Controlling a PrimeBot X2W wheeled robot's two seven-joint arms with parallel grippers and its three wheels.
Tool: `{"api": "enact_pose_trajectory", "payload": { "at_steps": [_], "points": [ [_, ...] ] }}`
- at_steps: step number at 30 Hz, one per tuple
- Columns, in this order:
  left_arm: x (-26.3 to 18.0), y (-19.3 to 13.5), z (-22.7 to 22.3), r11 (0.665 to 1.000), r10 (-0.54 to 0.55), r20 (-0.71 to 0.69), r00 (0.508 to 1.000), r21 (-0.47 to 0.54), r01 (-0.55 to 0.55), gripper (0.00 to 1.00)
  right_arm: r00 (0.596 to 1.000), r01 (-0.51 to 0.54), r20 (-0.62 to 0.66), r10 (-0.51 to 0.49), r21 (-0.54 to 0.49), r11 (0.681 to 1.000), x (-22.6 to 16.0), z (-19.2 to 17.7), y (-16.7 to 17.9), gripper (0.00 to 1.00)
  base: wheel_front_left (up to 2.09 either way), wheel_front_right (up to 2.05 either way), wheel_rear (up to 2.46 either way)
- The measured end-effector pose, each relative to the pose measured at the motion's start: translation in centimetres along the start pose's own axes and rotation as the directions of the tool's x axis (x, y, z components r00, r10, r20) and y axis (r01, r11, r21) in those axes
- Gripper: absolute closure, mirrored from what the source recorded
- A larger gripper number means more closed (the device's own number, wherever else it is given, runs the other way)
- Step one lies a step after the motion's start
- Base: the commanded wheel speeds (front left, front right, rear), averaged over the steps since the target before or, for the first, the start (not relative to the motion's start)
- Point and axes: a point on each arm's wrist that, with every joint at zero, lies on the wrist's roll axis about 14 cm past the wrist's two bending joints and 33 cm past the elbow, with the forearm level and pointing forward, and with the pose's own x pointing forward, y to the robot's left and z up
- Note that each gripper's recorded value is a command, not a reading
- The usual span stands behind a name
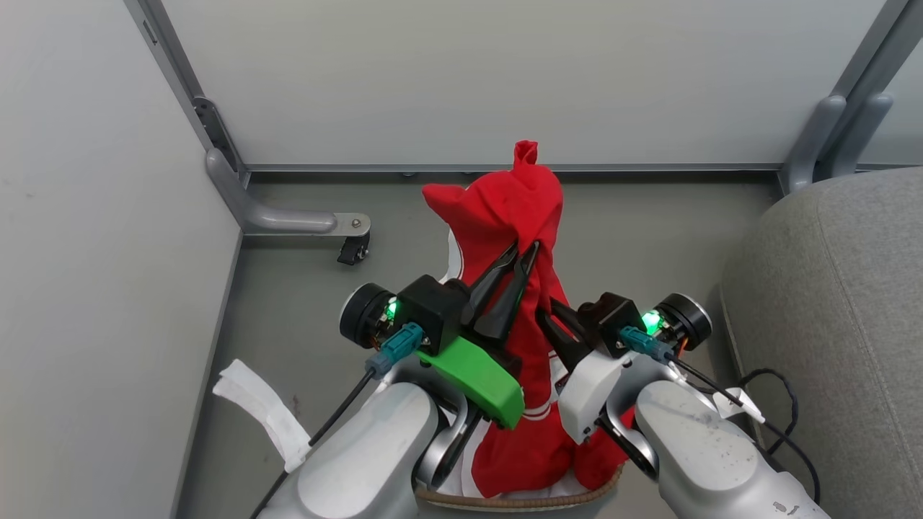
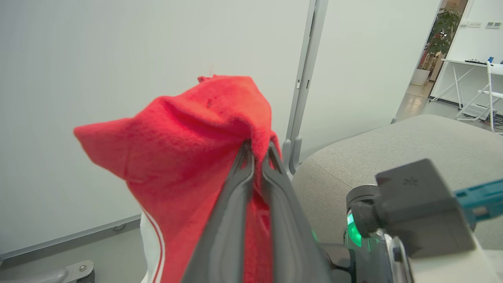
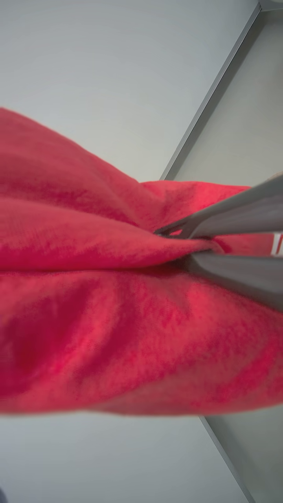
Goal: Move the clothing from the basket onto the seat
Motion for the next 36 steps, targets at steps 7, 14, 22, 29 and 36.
{"api": "enact_pose_trajectory", "payload": {
  "at_steps": [7,14,22,29,36],
  "points": [
    [0.5,0.2,0.6,1.000,0.004,0.023,1.000,0.007,-0.005,0.00,0.999,0.023,0.031,-0.023,0.006,1.000,-0.3,0.9,-0.7,1.00,0.00,0.00,0.00],
    [1.1,0.6,-1.5,0.999,0.010,-0.028,1.000,0.033,-0.009,0.00,0.991,0.106,0.073,-0.109,0.052,0.993,-2.1,1.9,-2.8,1.00,0.00,0.00,0.00],
    [3.2,-0.8,-3.8,0.998,-0.054,-0.071,0.996,0.024,0.055,0.00,0.959,0.262,0.088,-0.268,0.082,0.962,-6.6,2.1,-6.7,1.00,0.00,0.00,0.00],
    [5.4,-4.6,-5.9,0.983,-0.184,-0.107,0.977,0.000,0.185,0.00,0.893,0.431,0.095,-0.439,0.097,0.897,-12.2,2.3,-10.3,1.00,0.00,0.00,0.00],
    [6.7,-9.4,-7.9,0.948,-0.317,-0.136,0.939,-0.051,0.313,0.00,0.788,0.597,0.083,-0.610,0.140,0.790,-18.7,1.7,-12.8,1.00,0.00,0.00,0.00]
  ]
}}
